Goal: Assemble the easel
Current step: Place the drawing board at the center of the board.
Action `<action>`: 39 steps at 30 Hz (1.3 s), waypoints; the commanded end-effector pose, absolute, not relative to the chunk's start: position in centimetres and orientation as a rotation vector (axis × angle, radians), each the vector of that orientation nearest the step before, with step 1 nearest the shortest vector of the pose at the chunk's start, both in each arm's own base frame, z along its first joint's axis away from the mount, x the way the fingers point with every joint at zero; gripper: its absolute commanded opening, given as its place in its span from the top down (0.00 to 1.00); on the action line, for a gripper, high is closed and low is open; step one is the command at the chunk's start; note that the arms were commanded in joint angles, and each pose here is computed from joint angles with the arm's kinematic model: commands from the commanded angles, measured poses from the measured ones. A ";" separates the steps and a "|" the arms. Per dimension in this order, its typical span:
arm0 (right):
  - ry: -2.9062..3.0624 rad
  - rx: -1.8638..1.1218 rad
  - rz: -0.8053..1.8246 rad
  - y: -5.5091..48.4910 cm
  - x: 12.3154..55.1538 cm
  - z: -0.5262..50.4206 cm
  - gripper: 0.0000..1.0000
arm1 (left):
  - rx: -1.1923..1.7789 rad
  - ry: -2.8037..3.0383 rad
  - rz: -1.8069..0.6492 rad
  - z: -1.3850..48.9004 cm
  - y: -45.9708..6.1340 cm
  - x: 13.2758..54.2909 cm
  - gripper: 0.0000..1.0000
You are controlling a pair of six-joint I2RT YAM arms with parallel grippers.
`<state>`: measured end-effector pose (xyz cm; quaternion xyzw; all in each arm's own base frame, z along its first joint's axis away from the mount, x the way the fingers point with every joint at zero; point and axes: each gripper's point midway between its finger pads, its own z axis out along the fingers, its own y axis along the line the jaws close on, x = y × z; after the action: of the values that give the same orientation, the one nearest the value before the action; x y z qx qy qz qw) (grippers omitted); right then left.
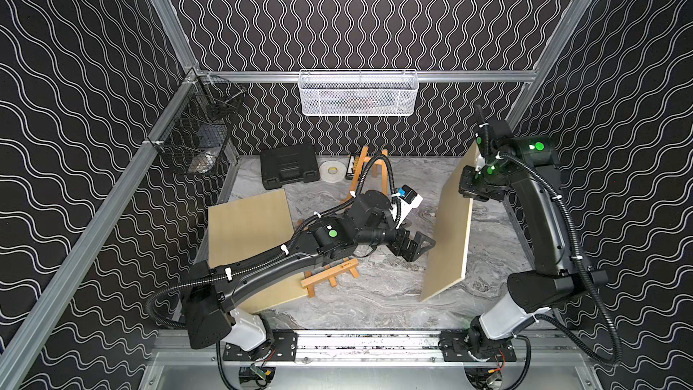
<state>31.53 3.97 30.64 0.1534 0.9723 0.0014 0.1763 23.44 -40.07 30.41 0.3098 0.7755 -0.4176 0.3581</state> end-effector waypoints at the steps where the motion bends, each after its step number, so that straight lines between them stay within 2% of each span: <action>1: 2.739 0.460 -0.049 3.4 31.9 30.5 1.00 | 0.759 2.016 -1.009 29.6 -39.5 24.7 0.01; 8: 2.754 0.456 -0.014 4.6 33.7 28.8 1.00 | 0.715 2.039 -0.988 28.9 -39.1 25.8 0.01; 13: 2.757 0.461 -0.008 4.9 34.0 28.1 0.84 | 0.690 2.049 -0.970 28.3 -38.8 26.3 0.01; 20: 2.765 0.471 -0.002 5.4 33.2 27.5 0.68 | 0.670 2.060 -0.979 27.5 -38.9 26.8 0.01; 25: 2.719 0.467 -0.016 6.1 32.3 28.7 0.61 | 0.661 2.061 -0.955 27.1 -38.6 27.0 0.01; 31: 2.681 0.506 -0.019 6.8 30.3 28.6 0.61 | 0.653 2.075 -0.931 26.4 -38.3 27.1 0.01; 39: 2.673 0.503 -0.010 8.4 28.4 28.3 0.65 | 0.641 2.068 -0.911 26.4 -37.9 27.3 0.01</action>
<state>28.46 7.95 27.86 0.1617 0.9676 -0.0102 0.1936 26.97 -38.00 25.55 0.2592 0.8196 -0.3541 0.3683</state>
